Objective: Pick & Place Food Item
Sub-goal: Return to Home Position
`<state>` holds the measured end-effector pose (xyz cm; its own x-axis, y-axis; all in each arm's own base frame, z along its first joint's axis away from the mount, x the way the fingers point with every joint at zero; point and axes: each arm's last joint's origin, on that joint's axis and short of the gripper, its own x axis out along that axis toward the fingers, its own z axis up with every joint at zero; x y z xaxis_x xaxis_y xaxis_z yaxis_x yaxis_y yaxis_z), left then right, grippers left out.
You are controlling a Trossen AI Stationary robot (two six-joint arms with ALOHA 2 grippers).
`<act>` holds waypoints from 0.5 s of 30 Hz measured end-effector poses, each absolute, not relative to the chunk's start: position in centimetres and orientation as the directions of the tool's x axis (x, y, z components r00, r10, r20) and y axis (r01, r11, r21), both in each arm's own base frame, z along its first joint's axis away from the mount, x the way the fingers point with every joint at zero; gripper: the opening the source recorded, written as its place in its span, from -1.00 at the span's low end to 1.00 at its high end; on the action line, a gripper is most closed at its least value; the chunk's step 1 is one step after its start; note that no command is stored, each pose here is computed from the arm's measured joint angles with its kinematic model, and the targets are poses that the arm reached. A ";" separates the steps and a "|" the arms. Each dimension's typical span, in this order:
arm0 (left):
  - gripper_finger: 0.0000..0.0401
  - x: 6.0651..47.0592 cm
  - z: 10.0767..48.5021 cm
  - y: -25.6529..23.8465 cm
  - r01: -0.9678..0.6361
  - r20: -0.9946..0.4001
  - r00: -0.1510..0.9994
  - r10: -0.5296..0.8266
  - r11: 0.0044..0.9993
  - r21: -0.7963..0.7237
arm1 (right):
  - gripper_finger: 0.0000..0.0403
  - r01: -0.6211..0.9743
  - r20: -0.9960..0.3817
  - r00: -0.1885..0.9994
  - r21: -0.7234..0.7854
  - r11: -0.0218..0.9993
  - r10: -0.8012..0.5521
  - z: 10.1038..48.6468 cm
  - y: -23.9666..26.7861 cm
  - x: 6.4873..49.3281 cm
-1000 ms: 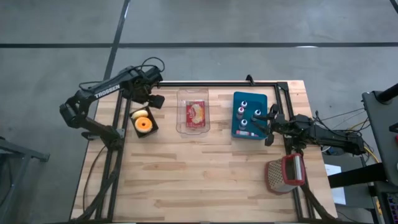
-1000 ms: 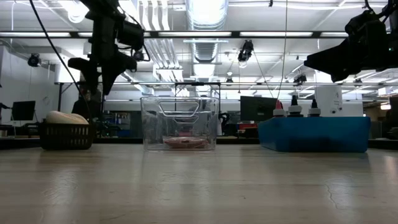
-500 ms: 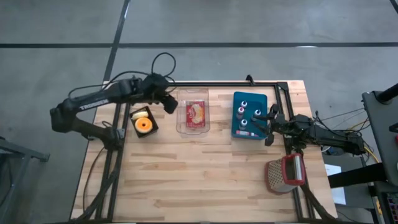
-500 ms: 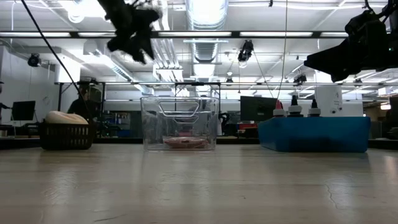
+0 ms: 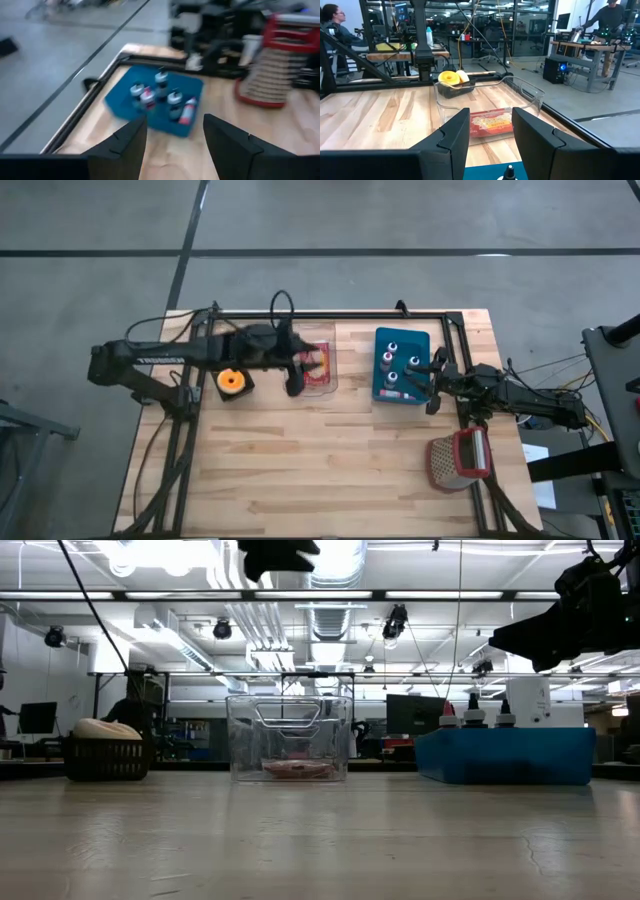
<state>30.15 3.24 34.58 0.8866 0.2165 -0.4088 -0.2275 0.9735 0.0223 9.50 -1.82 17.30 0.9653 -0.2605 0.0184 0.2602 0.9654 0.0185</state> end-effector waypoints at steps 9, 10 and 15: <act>0.00 28.5 31.7 0.5 -0.152 -0.215 0.962 0.167 0.985 0.081 | -0.30 0.260 0.018 0.965 0.018 0.965 -0.260 17.3 -1.8 9.5; 0.00 28.1 31.2 0.5 -0.153 -0.208 0.964 0.167 0.985 0.079 | -0.30 0.259 0.018 0.966 0.020 0.966 -0.260 17.3 -1.8 9.5; 0.00 25.7 30.2 0.5 -0.141 -0.184 0.970 0.157 0.985 0.099 | -0.30 0.260 0.018 0.965 0.020 0.965 -0.260 17.3 -1.8 9.5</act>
